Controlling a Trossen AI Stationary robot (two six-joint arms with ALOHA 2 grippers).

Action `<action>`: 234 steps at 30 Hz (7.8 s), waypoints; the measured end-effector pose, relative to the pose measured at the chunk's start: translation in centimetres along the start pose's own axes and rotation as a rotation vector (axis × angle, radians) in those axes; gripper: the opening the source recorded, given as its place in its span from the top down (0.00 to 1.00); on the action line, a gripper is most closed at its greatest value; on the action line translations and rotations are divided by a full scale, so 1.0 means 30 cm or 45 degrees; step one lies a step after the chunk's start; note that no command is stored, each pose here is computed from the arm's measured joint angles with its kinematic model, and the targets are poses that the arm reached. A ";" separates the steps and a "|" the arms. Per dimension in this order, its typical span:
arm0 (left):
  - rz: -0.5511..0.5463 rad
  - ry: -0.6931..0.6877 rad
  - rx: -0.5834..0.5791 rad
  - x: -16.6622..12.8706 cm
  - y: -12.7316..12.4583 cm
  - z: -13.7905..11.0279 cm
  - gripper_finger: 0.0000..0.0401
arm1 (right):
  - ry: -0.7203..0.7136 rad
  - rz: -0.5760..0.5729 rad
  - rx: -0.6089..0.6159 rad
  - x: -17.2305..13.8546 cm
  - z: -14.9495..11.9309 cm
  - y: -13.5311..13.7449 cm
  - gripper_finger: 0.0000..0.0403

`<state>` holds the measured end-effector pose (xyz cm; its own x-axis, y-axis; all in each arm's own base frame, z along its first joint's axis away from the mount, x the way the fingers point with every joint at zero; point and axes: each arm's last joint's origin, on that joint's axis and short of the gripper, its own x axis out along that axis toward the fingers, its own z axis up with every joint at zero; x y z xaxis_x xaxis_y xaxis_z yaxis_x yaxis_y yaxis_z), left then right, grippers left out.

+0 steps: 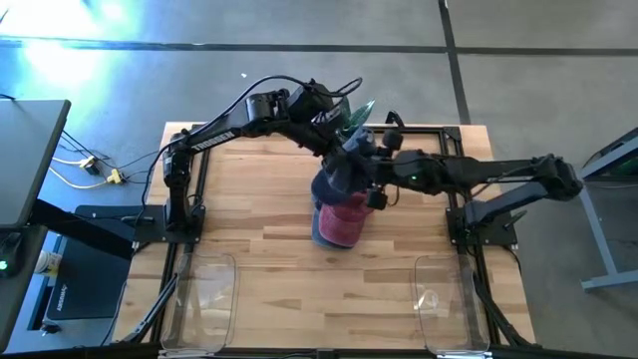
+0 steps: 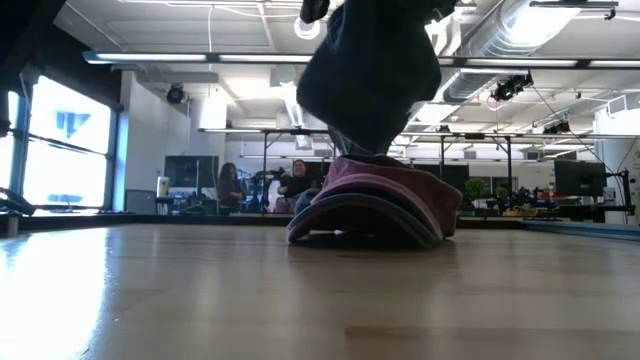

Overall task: Pick & Place hat
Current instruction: Put the blue cap into the right transparent bin

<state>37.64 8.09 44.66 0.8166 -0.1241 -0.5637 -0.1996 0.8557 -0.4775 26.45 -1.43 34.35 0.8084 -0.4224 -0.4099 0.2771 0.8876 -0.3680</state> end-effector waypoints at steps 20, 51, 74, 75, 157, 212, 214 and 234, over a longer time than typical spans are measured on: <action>-0.144 0.132 0.616 -0.184 0.006 -0.046 0.61 | 0.028 1.078 0.596 -0.086 0.088 -0.062 0.99; -0.227 0.032 0.912 0.099 -0.126 -0.057 0.28 | 0.070 1.105 0.686 -0.132 0.086 -0.075 0.99; -0.578 0.255 0.868 0.172 -0.197 -0.148 0.97 | 0.154 1.124 0.630 -0.143 0.060 -0.066 0.99; -0.575 0.256 0.869 0.172 -0.197 -0.148 0.96 | 0.144 1.121 0.623 -0.144 0.062 -0.065 0.98; -0.676 0.259 0.712 0.220 -0.057 -0.090 0.42 | -0.106 1.831 0.914 -0.198 0.026 0.025 0.99; -1.244 0.144 0.579 0.254 -0.228 -0.056 0.99 | -0.173 1.486 1.048 -0.294 -0.042 -0.125 0.43; -1.204 0.149 0.562 0.258 -0.225 -0.059 0.99 | -0.202 1.419 1.044 -0.280 -0.044 -0.135 0.41; -1.116 0.209 0.529 0.266 -0.207 -0.081 0.99 | -0.252 1.574 0.776 -0.166 -0.015 -0.056 0.55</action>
<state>44.09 0.58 41.49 0.4930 -0.8405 -0.2248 0.6729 0.5322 -0.5138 21.72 -0.91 36.62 0.7376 0.6728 -0.0565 -0.5240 0.6232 0.5805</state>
